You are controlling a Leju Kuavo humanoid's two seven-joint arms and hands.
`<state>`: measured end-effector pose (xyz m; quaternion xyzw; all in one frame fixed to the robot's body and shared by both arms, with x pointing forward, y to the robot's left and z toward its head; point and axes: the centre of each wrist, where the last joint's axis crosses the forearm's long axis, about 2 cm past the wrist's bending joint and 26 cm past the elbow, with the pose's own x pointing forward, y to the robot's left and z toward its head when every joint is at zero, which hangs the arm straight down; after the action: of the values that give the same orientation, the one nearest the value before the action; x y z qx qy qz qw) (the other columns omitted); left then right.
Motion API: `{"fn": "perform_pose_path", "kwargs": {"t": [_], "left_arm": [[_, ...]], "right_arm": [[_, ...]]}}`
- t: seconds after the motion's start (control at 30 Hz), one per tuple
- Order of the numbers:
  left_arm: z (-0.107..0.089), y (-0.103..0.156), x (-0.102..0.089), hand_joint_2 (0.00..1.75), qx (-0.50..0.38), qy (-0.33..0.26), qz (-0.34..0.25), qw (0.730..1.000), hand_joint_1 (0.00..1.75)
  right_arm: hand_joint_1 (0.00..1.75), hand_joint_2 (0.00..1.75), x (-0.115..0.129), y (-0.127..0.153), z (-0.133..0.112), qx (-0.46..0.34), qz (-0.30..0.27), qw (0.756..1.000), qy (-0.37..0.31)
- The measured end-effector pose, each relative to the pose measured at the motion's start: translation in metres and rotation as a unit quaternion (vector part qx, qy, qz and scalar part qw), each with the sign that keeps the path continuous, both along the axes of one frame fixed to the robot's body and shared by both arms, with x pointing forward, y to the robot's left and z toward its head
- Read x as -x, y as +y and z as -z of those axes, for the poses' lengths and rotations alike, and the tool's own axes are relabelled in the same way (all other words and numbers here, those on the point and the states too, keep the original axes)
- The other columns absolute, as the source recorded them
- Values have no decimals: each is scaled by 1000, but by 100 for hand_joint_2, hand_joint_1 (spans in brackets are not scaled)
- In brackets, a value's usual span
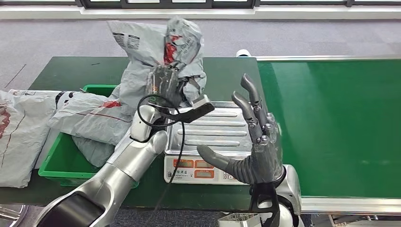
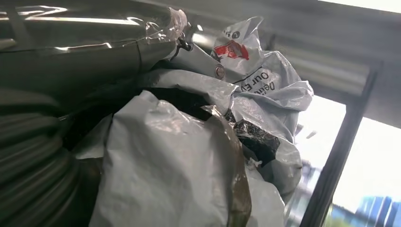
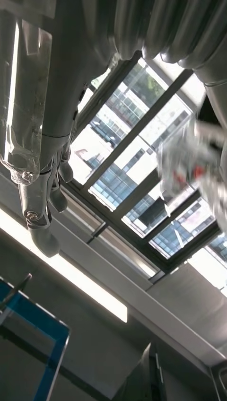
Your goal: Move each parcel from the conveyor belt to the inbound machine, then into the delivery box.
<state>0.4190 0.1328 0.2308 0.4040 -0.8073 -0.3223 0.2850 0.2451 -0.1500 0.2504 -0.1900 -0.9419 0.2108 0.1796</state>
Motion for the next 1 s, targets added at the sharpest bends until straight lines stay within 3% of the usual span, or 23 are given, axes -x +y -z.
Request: {"fn": "perform_pose_path", "kwargs": {"t": [0.2, 0.43, 0.6, 0.8, 0.93, 1.0], "left_arm": [[-24, 41, 8, 175, 54, -97, -39, 993, 175], [-26, 98, 9, 175, 80, -124, -117, 982, 175], [-11, 126, -4, 175, 83, -60, -175, 979, 175], [-4, 131, -8, 175, 83, -34, -185, 979, 175], [50, 148, -15, 175, 96, 150, -212, 961, 175], [65, 150, -12, 175, 94, 195, -215, 952, 175]], "right_arm": [[0, 175, 13, -6, 20, -2, 14, 1000, 2], [0, 175, 24, -9, 30, 8, 11, 1000, 7], [0, 175, 24, -9, 30, 14, 7, 1000, 9], [0, 175, 24, -9, 30, 15, 4, 1000, 9], [0, 175, 22, -10, 30, 13, -14, 1000, 6], [0, 175, 20, -10, 28, 15, -19, 1000, 5]]}}
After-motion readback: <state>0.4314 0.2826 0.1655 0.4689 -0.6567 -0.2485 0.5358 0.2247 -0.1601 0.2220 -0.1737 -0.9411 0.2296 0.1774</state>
